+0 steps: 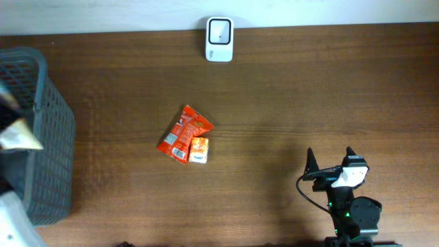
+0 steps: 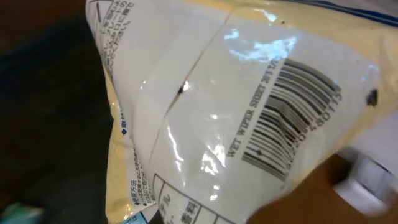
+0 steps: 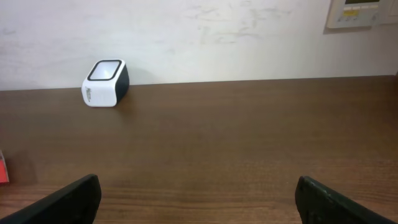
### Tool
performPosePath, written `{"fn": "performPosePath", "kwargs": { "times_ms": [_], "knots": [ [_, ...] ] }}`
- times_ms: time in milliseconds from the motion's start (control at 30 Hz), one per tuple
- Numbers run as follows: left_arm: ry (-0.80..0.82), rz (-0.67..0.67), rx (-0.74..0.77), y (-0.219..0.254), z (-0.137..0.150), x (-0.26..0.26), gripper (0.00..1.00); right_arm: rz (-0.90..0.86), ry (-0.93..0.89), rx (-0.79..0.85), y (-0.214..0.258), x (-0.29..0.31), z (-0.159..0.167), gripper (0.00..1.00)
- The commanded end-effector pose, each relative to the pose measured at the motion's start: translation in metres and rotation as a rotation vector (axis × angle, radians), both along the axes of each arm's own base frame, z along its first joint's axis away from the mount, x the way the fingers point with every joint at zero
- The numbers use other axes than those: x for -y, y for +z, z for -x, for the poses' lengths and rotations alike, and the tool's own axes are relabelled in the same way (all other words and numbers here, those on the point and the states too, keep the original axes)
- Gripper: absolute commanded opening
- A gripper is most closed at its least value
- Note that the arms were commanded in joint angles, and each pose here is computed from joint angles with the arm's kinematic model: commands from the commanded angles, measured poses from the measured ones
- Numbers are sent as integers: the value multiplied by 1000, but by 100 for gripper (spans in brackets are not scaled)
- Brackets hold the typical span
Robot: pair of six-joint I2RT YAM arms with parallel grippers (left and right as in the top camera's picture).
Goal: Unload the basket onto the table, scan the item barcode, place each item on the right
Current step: 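Carry the white snack bag out and release it on the table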
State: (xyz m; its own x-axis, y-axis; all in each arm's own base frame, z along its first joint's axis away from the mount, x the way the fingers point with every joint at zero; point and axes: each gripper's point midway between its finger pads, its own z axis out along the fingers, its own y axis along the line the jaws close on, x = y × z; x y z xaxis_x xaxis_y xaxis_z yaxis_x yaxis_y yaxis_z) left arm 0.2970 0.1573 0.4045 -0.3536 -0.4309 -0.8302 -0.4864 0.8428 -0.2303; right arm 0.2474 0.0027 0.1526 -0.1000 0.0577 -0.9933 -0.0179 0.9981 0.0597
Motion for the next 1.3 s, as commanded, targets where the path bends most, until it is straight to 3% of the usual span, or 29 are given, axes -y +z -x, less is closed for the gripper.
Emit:
{"fn": "performPosePath", "kwargs": {
  "times_ms": [0, 167, 433, 600, 700, 767, 800, 933, 1100, 1133, 1267],
  "knots": [
    [-150, 8, -67, -18, -23, 51, 0, -4, 11, -7, -3, -2, 0, 99],
    [-320, 19, -269, -93, -53, 112, 0, -4, 11, -7, -3, -2, 0, 99],
    [-418, -35, -605, -233, -76, 166, 0, -4, 11, -7, -3, -2, 0, 99],
    [-397, 24, -709, -297, -86, 189, 0, -4, 11, -7, -3, -2, 0, 99],
    [-465, 62, -759, -324, -87, 213, 0, -4, 11, -7, -3, -2, 0, 99],
    [-491, 63, -788, -336, -86, 224, 29, -4, 11, -7, -3, -2, 0, 99],
    [-499, 58, -797, -339, -85, 227, 50, -4, 11, -7, -3, -2, 0, 99],
    [-505, 27, -770, -330, -91, 232, 89, -4, 11, -7, -3, -2, 0, 99],
    [-497, 1, -614, -260, -114, 233, 95, -4, 11, -7, -3, -2, 0, 98],
    [-480, -20, -553, -233, -120, 229, 99, -4, 11, -7, -3, -2, 0, 99],
    [-323, -107, -317, -122, -125, 182, 99, -4, 11, -7, -3, -2, 0, 99]
  ]
}}
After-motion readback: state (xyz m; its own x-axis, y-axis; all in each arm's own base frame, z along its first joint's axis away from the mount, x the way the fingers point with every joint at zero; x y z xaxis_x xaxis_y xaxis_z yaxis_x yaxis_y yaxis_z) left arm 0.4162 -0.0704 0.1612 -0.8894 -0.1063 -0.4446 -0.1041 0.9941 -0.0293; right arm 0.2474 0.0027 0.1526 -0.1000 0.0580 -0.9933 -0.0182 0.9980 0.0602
